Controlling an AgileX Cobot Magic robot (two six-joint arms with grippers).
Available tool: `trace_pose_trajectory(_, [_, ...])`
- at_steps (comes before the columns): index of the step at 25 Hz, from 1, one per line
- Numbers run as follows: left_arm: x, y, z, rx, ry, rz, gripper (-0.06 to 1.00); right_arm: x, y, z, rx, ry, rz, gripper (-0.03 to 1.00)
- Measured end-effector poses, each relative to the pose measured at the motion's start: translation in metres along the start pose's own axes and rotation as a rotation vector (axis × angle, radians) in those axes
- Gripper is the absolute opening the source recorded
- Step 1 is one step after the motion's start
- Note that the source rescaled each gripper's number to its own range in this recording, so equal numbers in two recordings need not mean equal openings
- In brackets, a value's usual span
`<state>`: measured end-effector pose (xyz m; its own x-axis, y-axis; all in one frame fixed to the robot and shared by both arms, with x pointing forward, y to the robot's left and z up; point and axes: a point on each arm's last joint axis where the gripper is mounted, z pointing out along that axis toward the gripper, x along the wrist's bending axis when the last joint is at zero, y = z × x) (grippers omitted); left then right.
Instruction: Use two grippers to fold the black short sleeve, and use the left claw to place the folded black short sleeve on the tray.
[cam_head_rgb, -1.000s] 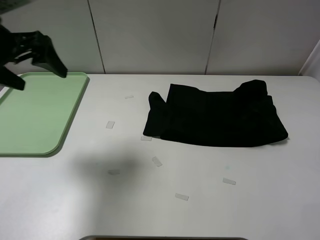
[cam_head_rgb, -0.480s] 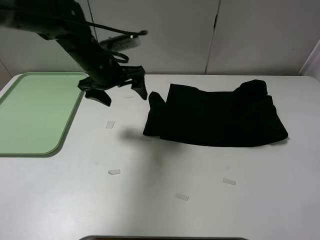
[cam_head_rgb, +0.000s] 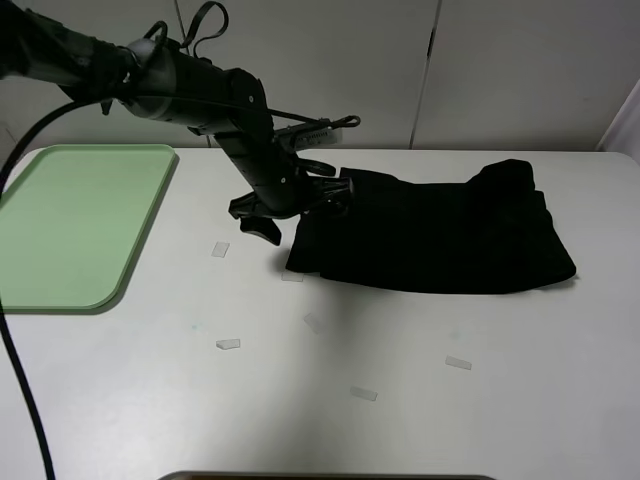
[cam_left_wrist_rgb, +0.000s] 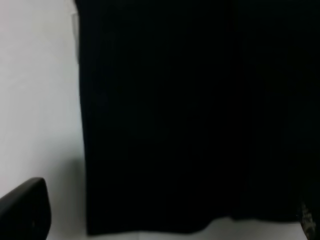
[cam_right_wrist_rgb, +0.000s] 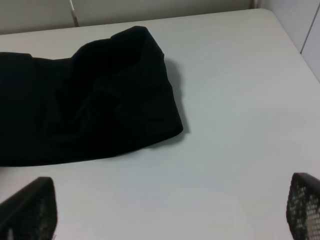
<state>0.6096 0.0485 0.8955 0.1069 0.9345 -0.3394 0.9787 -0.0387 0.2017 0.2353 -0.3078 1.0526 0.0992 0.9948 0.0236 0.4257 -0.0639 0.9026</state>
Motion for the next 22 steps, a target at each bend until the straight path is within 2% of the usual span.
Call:
trace_pose_trajectory(6, [-0.006,0.002,0.022,-0.008,-0.001,0.004,0.99,0.0,0.0,0.0,0.0,0.0,0.0,1.0])
trace_pose_trajectory(14, [-0.02,0.002,0.035,-0.088,-0.033,0.021,0.97,0.0,0.0,0.0,0.0,0.0,0.0,1.0])
trace_pose_trajectory(16, [-0.022,0.001,0.039,-0.094,-0.039,0.019,0.93,0.0,0.0,0.0,0.0,0.0,0.0,1.0])
trace_pose_trajectory(19, [-0.025,0.0,0.043,-0.101,-0.046,0.018,0.81,0.0,0.0,0.0,0.0,0.0,0.0,1.0])
trace_pose_trajectory(22, [-0.026,-0.002,0.048,-0.1,-0.05,0.015,0.61,0.0,0.0,0.0,0.0,0.0,0.0,1.0])
